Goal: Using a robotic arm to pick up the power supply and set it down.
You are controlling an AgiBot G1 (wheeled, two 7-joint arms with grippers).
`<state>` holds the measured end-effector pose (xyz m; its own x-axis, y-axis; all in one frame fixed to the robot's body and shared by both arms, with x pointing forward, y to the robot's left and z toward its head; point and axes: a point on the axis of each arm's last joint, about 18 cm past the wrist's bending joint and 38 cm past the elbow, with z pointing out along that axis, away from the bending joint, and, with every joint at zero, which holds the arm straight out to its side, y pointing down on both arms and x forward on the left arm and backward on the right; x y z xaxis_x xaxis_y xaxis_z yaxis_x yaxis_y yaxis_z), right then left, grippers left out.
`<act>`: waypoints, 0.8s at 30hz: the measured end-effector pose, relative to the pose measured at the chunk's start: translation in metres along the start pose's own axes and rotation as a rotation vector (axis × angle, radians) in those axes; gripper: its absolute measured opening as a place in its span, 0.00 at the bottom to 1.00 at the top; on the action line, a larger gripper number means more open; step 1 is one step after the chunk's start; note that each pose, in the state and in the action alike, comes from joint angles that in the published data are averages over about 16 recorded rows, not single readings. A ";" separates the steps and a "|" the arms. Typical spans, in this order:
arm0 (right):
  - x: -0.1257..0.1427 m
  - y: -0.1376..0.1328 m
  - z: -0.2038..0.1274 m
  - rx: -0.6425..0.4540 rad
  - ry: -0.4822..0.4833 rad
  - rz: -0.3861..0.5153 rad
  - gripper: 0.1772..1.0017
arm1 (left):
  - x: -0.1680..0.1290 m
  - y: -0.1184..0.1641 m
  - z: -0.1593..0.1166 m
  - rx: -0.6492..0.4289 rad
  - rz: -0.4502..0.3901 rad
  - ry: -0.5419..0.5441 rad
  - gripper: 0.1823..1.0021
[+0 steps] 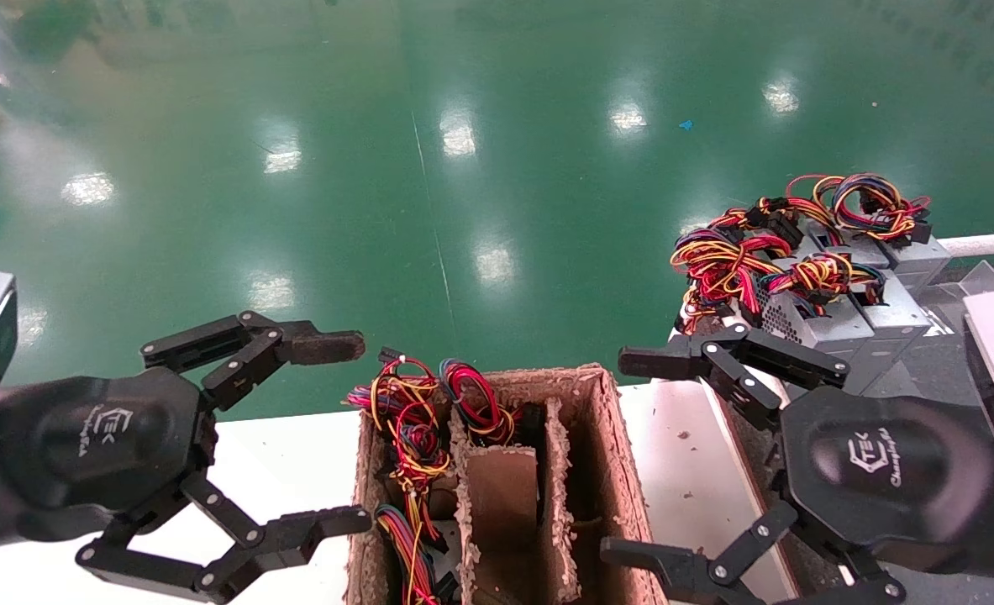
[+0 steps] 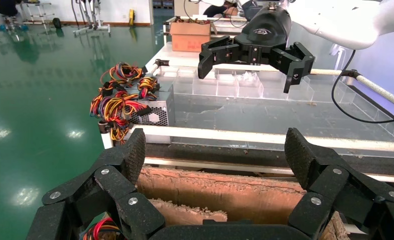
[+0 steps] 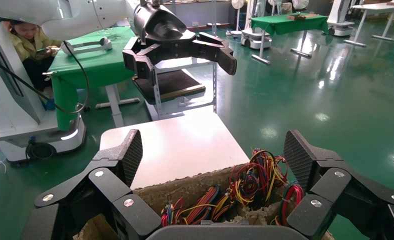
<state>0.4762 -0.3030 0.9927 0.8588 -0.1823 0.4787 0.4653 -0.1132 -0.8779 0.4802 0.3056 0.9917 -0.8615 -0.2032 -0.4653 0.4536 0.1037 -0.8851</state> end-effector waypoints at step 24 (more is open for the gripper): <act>0.000 0.000 0.000 0.000 0.000 0.000 1.00 | 0.000 0.000 0.000 0.000 0.000 0.000 0.79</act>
<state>0.4762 -0.3030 0.9927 0.8588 -0.1823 0.4787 0.4653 -0.1132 -0.8779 0.4802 0.3056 0.9917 -0.8615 -0.2032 -0.4653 0.4536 0.1038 -0.8851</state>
